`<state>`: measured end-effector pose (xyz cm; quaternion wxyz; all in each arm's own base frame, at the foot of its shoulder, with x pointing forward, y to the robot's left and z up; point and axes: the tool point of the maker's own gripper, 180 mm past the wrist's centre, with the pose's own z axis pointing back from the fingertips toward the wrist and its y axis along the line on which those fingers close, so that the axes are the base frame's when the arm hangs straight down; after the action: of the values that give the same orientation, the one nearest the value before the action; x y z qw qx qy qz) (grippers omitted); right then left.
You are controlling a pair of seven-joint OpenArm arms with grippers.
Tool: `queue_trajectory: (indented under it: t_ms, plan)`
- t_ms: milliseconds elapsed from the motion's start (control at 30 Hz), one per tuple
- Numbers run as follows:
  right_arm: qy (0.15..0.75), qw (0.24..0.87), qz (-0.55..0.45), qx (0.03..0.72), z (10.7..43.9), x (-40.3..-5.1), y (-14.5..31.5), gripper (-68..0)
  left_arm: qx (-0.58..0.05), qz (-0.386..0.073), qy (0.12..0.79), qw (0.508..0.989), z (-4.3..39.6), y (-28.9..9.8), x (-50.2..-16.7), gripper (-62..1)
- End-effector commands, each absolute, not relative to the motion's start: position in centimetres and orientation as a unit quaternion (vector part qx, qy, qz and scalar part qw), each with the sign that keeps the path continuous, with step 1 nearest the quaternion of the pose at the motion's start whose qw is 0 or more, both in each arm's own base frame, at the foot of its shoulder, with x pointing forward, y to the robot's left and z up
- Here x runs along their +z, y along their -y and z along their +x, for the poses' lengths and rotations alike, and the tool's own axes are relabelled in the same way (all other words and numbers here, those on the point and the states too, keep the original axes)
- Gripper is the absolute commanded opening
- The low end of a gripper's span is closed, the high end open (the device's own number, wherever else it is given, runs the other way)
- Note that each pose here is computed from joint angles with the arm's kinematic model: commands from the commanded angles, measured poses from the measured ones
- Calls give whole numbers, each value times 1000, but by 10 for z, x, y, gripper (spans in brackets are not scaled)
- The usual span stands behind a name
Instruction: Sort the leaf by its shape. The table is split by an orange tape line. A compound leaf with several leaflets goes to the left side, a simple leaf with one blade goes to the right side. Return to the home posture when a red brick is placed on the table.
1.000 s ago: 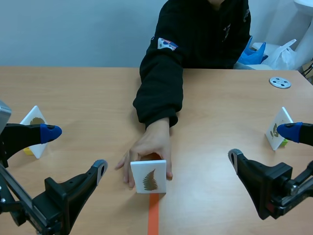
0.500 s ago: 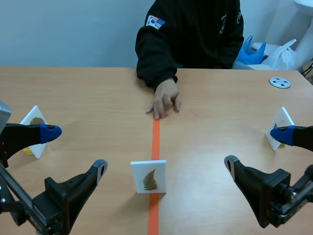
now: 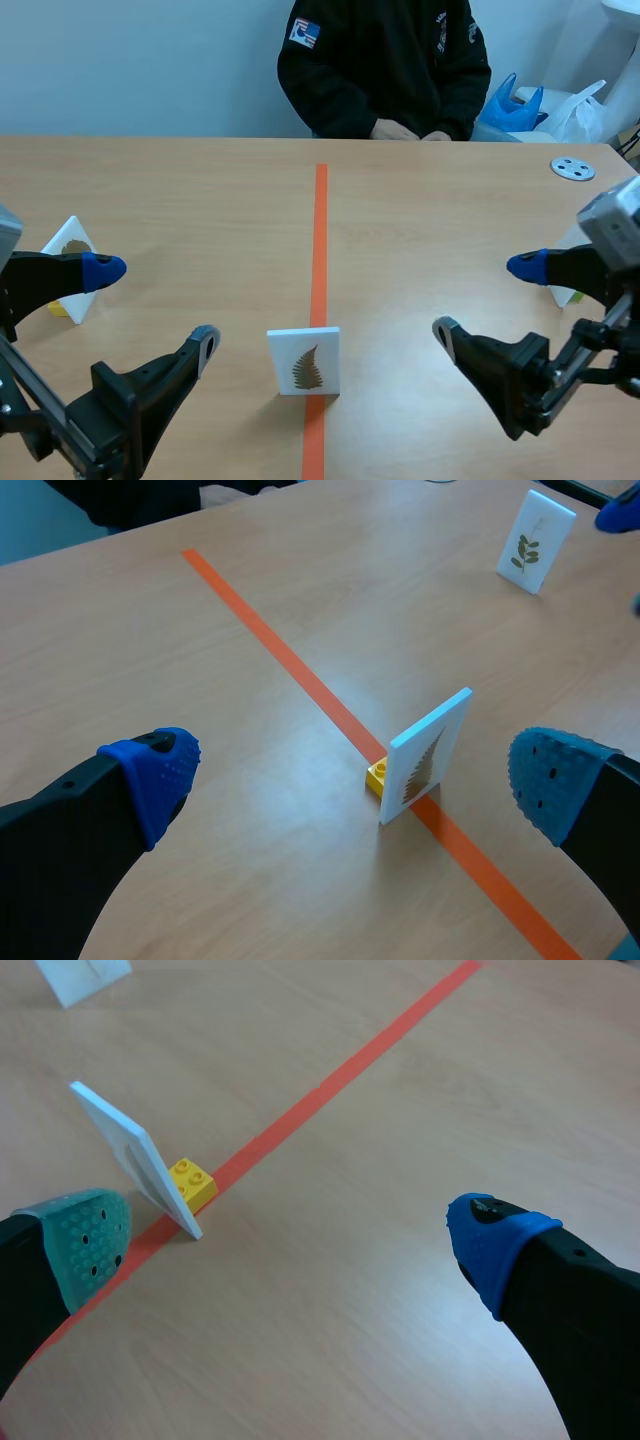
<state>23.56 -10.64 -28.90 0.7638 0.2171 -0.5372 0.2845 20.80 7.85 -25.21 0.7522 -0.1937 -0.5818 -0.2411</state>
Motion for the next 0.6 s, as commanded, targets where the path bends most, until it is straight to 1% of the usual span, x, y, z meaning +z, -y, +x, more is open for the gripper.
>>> queue_trajectory:
  t_ms: [0, 367, 567]
  plan:
    - [548, 750, 227, 294, 241, -283, 100, 4, -239, -196, 592, 745, 211, -78, -245, 14]
    - [529, 718, 261, 369, 245, -320, 51, 4, -239, -196, 593, 744, 211, -78, -244, 14]
    - [520, 714, 285, 372, 251, -347, 24, 4, -238, -196, 595, 742, 211, -78, -244, 14]
